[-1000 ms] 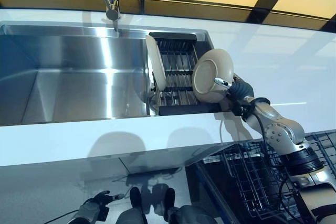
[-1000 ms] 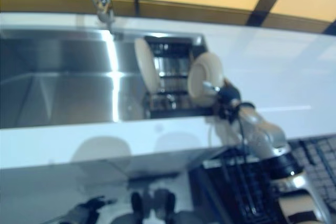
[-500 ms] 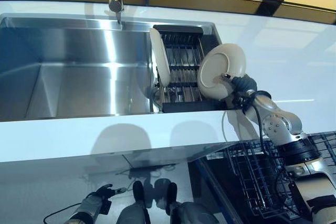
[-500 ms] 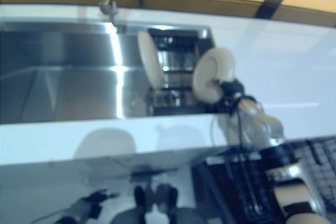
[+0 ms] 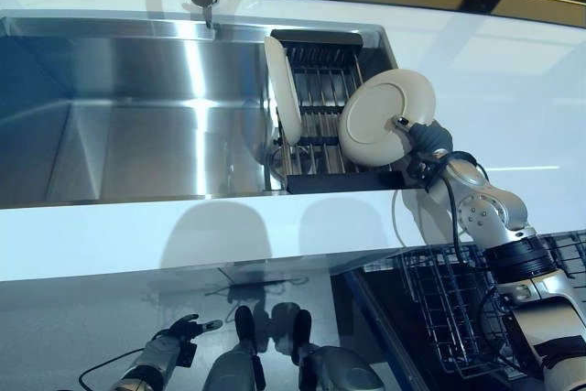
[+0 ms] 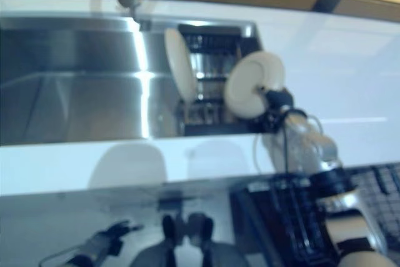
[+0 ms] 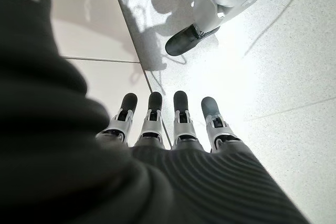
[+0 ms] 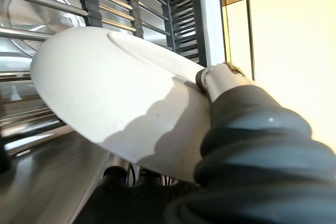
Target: Take plates into dishwasher
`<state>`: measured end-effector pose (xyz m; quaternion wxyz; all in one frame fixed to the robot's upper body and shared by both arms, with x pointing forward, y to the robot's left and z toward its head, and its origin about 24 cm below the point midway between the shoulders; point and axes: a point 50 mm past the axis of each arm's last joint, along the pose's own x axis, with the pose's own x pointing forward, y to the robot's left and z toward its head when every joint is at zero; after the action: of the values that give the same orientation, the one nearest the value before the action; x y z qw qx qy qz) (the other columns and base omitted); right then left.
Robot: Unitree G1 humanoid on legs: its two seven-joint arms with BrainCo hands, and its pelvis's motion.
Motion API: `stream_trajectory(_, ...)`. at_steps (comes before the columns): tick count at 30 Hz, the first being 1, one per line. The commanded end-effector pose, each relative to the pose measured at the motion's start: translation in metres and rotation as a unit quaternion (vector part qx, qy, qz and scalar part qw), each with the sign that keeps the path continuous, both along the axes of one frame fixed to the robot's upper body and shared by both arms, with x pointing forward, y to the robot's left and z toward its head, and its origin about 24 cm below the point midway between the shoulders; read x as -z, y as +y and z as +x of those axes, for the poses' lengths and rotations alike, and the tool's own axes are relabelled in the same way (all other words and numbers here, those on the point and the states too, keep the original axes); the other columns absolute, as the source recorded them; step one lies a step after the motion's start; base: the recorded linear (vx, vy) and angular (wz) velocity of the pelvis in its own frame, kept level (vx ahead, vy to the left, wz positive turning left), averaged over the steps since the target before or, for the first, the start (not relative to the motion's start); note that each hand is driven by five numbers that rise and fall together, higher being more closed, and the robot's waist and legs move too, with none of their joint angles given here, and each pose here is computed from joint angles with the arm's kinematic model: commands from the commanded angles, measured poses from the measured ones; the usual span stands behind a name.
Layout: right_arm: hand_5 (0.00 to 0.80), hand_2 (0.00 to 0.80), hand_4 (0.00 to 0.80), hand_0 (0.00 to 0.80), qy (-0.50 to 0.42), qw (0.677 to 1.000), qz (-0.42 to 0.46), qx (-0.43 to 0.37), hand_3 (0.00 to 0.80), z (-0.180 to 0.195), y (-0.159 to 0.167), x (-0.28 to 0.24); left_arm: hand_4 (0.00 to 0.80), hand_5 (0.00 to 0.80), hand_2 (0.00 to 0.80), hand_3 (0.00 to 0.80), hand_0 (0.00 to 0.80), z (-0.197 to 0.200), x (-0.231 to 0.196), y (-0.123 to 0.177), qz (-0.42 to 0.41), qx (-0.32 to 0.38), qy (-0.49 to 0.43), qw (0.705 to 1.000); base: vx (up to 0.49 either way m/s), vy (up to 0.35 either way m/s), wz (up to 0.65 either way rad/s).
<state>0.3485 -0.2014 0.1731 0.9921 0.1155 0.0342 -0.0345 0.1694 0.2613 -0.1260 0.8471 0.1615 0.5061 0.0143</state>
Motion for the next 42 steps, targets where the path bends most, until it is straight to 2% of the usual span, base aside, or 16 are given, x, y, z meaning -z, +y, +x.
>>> stream_trajectory(1,0.8,0.8,0.8,0.8,-0.223,0.973,0.008,0.065,0.8,-0.008,-0.016,-0.095,0.0,0.0,0.0,0.0,0.0,0.0,0.001,-0.002,0.006,0.007,0.009,1.0,0.033,-0.008,0.0)
stream_trajectory(7,0.8,0.8,0.8,0.8,-0.369,0.925,-0.029,0.089,0.8,-0.034,-0.011,-0.147,0.0,0.0,0.0,0.0,0.0,-0.007,0.006,-0.005,0.007,0.012,0.022,1.0,0.043,-0.009,0.0)
stream_trajectory(9,0.8,0.8,0.8,0.8,-0.423,0.899,-0.054,0.101,0.8,-0.048,-0.01,-0.167,0.0,0.0,0.0,0.0,0.0,-0.01,0.007,-0.005,0.006,0.015,0.026,1.0,0.047,0.003,0.0)
stream_trajectory(13,0.8,0.8,0.8,0.8,-0.489,0.859,-0.096,0.117,0.8,-0.068,-0.007,-0.189,0.0,0.0,0.0,0.0,0.0,-0.015,0.009,-0.005,0.004,0.018,0.032,0.999,0.05,0.015,0.0)
stream_trajectory(14,0.8,0.8,0.8,0.8,-0.489,0.859,-0.096,0.117,0.8,-0.068,-0.007,-0.189,0.0,0.0,0.0,0.0,0.0,-0.015,0.009,-0.005,0.004,0.019,0.032,0.999,0.079,0.037,0.01)
stream_trajectory(15,0.8,0.8,0.8,0.8,-0.509,0.843,-0.115,0.128,0.8,-0.076,-0.007,-0.195,0.0,0.0,0.0,0.0,0.0,-0.017,0.01,-0.005,0.005,0.022,0.037,0.999,0.077,0.038,0.01)
stream_trajectory(18,0.8,0.8,0.8,0.8,-0.524,0.83,-0.131,0.143,0.8,-0.085,-0.01,-0.2,0.0,0.0,0.0,0.0,0.0,-0.023,0.012,-0.004,0.007,0.032,0.045,0.998,0.082,0.052,-0.01)
stream_trajectory(25,0.8,0.8,0.8,0.8,-0.515,0.819,-0.14,0.208,0.8,-0.092,-0.033,-0.189,0.0,0.0,0.0,0.0,0.0,-0.027,0.014,-0.005,0.019,0.073,0.064,0.995,0.064,0.093,-0.21)
stream_trajectory(29,0.8,0.8,0.8,0.8,-0.503,0.822,-0.14,0.228,0.8,-0.093,-0.044,-0.177,0.0,0.0,0.0,0.0,0.0,-0.021,0.011,-0.004,0.027,0.073,0.057,0.995,-0.024,0.083,-0.7)
stream_trajectory(36,0.8,0.8,0.8,0.8,-0.465,0.842,-0.17,0.212,0.8,-0.094,-0.055,-0.151,0.0,0.0,0.0,0.0,0.0,-0.004,0.002,0.003,0.03,0.042,0.028,0.998,-0.047,-0.025,-0.88)
stream_trajectory(42,0.8,0.8,0.8,0.8,-0.418,0.854,-0.26,0.17,0.8,-0.081,-0.054,-0.131,0.0,0.0,0.0,0.0,0.0,-0.003,0.0,0.008,0.02,0.011,0.02,1.0,-0.085,-0.234,-0.98)
